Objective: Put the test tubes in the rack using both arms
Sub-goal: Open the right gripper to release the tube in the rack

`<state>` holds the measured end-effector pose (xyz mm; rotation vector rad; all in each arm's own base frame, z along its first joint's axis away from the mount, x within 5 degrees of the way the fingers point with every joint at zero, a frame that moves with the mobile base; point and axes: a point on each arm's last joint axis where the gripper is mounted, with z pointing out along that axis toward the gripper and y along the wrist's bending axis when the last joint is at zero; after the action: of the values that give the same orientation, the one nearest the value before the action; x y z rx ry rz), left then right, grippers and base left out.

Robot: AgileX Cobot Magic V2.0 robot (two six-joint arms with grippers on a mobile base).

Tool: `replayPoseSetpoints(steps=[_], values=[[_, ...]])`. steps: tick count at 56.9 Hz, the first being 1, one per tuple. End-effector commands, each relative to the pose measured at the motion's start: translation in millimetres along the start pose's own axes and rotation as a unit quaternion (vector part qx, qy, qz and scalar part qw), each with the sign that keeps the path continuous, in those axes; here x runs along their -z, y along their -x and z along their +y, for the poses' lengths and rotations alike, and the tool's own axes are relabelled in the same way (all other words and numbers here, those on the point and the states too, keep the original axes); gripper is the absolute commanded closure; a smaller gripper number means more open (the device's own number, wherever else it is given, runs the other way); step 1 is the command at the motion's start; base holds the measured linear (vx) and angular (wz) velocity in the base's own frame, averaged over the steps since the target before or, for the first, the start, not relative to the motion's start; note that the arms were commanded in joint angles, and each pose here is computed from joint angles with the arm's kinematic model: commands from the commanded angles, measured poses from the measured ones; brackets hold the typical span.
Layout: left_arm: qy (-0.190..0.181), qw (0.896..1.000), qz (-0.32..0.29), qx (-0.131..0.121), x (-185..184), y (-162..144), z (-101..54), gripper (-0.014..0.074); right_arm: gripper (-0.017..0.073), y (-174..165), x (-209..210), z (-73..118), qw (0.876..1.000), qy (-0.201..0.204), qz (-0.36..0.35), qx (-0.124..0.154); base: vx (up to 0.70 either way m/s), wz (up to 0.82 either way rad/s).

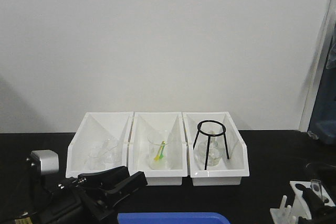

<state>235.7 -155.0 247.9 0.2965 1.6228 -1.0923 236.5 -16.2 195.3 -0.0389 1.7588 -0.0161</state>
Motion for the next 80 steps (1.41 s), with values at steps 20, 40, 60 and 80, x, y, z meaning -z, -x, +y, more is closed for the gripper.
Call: replayPoseSetpoints(steps=[20, 40, 60, 80], values=[[-0.033, 0.998, -0.052, -0.004, -1, 19, -11.4, 0.0127, 0.0126, 92, 105, 0.8, 0.992, -0.046, -0.12, 0.022, 0.0, 0.0], [-0.033, 0.998, -0.052, -0.004, -1, 19, -11.4, 0.0127, 0.0126, 112, 169, 2.0, 0.988, -0.079, -0.129, 0.024, 0.0, 0.0], [-0.033, 0.998, -0.052, -0.004, -1, 19, -11.4, 0.0127, 0.0139, 113, 173, 2.5, 0.987, -0.08, -0.138, 0.024, 0.0, 0.0], [-0.033, 0.998, -0.052, -0.004, -1, 19, -11.4, 0.0127, 0.0139, 113, 173, 2.5, 0.987, -0.08, -0.138, 0.024, 0.0, 0.0]])
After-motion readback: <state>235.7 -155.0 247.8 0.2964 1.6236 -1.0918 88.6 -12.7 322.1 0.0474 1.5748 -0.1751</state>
